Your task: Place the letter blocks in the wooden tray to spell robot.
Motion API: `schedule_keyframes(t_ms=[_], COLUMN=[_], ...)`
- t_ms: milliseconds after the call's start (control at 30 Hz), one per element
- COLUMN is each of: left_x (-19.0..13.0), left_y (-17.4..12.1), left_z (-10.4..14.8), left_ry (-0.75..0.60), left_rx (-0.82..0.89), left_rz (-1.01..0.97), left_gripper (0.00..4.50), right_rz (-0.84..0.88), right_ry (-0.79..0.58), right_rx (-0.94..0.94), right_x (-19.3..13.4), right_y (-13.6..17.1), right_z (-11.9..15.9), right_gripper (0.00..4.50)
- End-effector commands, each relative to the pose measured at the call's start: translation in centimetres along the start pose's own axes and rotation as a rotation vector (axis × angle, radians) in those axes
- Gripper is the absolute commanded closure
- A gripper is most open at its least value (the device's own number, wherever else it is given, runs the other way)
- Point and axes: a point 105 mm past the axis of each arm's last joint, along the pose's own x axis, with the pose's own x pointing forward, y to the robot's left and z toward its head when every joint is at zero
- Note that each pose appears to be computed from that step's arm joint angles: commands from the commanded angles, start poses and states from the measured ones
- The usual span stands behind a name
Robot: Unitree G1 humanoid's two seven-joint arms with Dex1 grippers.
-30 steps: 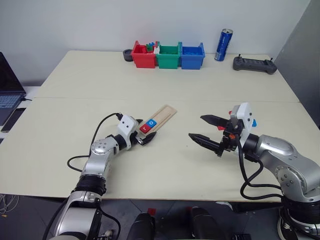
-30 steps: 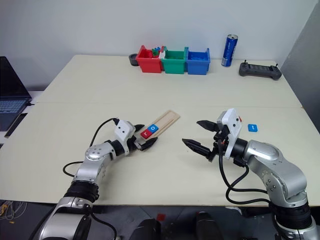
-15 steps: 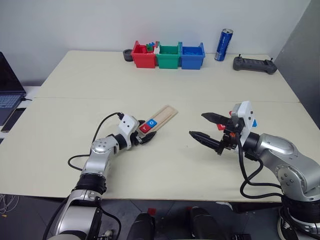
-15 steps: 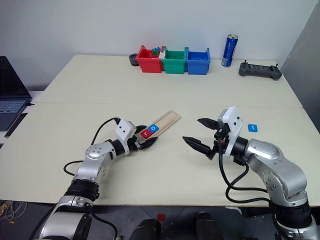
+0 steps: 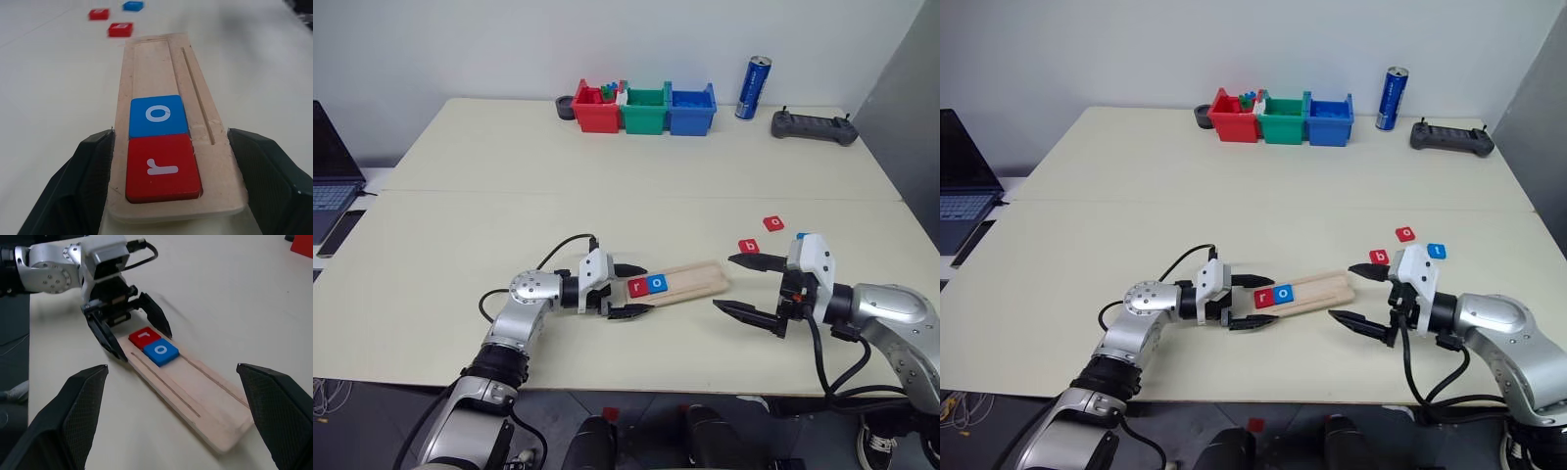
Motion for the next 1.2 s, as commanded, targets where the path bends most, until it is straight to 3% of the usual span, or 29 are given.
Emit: schedule_keyframes(t_ms=[33, 400, 1133, 1200], left_x=[0.1, 0.7, 1.6, 1.6], left_y=[-0.3, -1.1, -0.8, -0.8], left_z=[1.2, -0.5, -1.3, -1.3], left_ry=[-0.032, -0.01, -0.007, -0.008], left_rx=[0.086, 0.1, 0.119, 0.112], left_rz=[-0.08, -0.182, -0.211, -0.208], left_gripper=[1.12, 1.12, 1.12, 0.35], right_rz=[0.023, 0.024, -0.009, -0.012], right_ry=[-0.015, 0.003, -0.014, -0.015], right_rx=[-0.06, -0.05, -0.039, -0.038], right_x=[-0.8, -1.1, -0.6, -0.6], right_y=[0.2, 0.7, 0.5, 0.4], right_z=[0.8, 0.4, 0.6, 0.6], right_gripper=[0.0, 0.0, 0.0, 0.0])
